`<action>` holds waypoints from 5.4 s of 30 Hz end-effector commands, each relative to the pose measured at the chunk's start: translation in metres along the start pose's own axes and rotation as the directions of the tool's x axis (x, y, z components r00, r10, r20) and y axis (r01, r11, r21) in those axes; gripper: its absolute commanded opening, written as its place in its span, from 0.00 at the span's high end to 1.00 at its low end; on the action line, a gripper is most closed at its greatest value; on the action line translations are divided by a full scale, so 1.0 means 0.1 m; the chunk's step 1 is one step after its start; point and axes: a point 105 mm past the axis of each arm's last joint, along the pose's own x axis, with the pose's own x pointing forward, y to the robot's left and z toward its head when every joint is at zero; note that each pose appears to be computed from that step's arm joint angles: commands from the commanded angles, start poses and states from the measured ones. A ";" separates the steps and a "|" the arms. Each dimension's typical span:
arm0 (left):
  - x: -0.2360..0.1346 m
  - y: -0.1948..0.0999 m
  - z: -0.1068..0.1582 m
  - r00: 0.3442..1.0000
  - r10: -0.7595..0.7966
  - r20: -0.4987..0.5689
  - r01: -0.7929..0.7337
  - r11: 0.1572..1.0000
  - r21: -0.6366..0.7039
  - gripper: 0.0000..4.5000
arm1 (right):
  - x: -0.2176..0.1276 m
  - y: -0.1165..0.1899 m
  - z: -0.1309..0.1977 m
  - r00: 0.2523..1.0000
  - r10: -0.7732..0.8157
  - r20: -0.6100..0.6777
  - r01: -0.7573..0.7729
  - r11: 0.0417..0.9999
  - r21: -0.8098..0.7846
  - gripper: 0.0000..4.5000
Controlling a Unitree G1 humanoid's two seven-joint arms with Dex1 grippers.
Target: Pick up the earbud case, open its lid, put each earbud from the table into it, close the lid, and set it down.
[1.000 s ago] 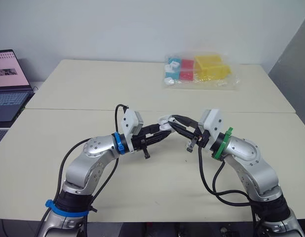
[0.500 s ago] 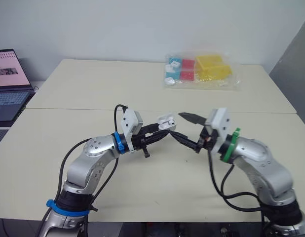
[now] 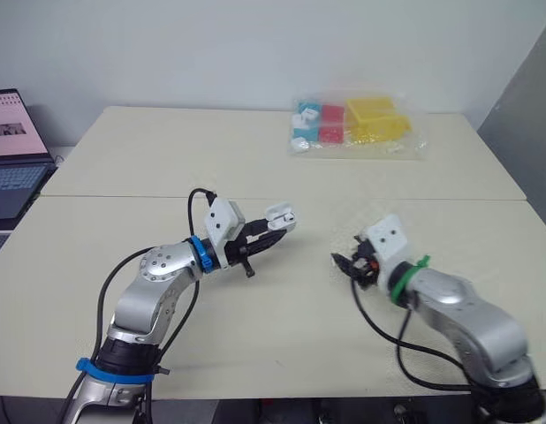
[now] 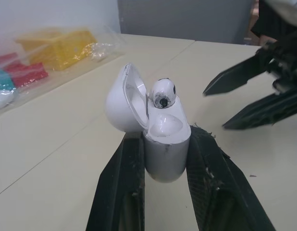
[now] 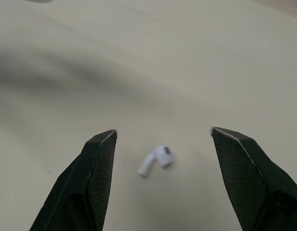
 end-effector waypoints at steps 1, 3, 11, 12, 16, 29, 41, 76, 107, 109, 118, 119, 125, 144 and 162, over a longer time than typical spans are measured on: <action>0.00 -0.03 0.10 0.999 -0.022 0.025 0.020 0.999 0.045 0.82 | 0.12 -0.08 -0.01 0.994 -0.104 -0.015 0.104 0.995 0.008 0.28; 0.00 -0.03 0.10 0.999 -0.022 0.024 0.021 0.999 0.045 0.82 | 0.17 -0.08 -0.04 0.993 -0.118 -0.027 0.119 0.992 0.049 0.28; -0.02 -0.02 0.08 1.000 -0.019 0.016 0.018 0.999 0.050 0.82 | 0.19 -0.15 -0.23 0.982 -0.170 -0.086 0.174 0.984 0.043 0.28; -0.02 -0.02 0.08 1.000 -0.018 0.015 0.018 0.999 0.051 0.82 | 0.19 -0.15 -0.25 0.980 -0.177 -0.091 0.182 0.982 0.052 0.28; -0.02 -0.03 0.08 1.000 -0.018 0.015 0.017 0.999 0.051 0.82 | 0.19 -0.14 -0.28 0.978 -0.183 -0.099 0.190 0.980 0.060 0.28; -0.03 -0.04 0.06 1.000 -0.019 0.008 0.018 0.998 0.058 0.82 | 0.02 -0.27 -0.32 0.982 -0.145 -0.121 0.153 0.986 0.059 0.89; -0.09 -0.15 0.02 0.999 -0.033 -0.013 0.034 0.998 0.051 0.82 | -0.70 -0.28 -0.33 0.802 0.489 -0.342 -0.597 0.652 -0.468 0.89; -0.20 -0.31 -0.02 0.997 -0.033 -0.064 0.034 0.999 0.013 0.82 | -0.95 -0.82 -0.51 0.667 0.434 -0.605 -0.741 0.472 -0.478 0.31; -0.19 -0.35 -0.05 0.997 -0.033 -0.063 0.034 0.999 0.007 0.82 | -0.92 -0.69 -0.54 0.594 0.286 -0.752 -0.785 0.409 -0.465 0.31; -0.20 -0.35 -0.04 0.998 -0.032 -0.063 0.033 0.999 0.008 0.82 | -0.93 -0.70 -0.56 0.587 0.281 -0.759 -0.789 0.408 -0.460 0.31; -0.19 -0.36 -0.04 0.998 -0.031 -0.058 0.031 0.999 0.008 0.82 | -0.98 -0.71 -0.64 0.562 0.288 -0.775 -0.803 0.414 -0.428 0.84; -0.19 -0.36 -0.04 0.998 -0.030 -0.059 0.031 0.999 0.008 0.82 | -0.98 -0.71 -0.65 0.559 0.286 -0.778 -0.805 0.413 -0.426 0.91; -0.18 -0.35 -0.03 0.998 -0.028 -0.056 0.028 1.000 0.008 0.82 | -0.99 -0.71 -0.61 0.570 0.299 -0.766 -0.799 0.419 -0.431 0.91; 0.08 -0.31 0.25 0.992 -0.037 0.124 0.039 0.999 -0.017 0.82 | -0.73 0.24 0.84 0.770 0.598 0.222 -0.586 0.801 -0.125 0.91; 0.26 -0.26 0.35 0.981 -0.054 0.186 0.057 0.998 -0.012 0.82 | -0.32 0.38 1.10 0.781 0.382 0.494 -0.434 0.901 -0.010 0.91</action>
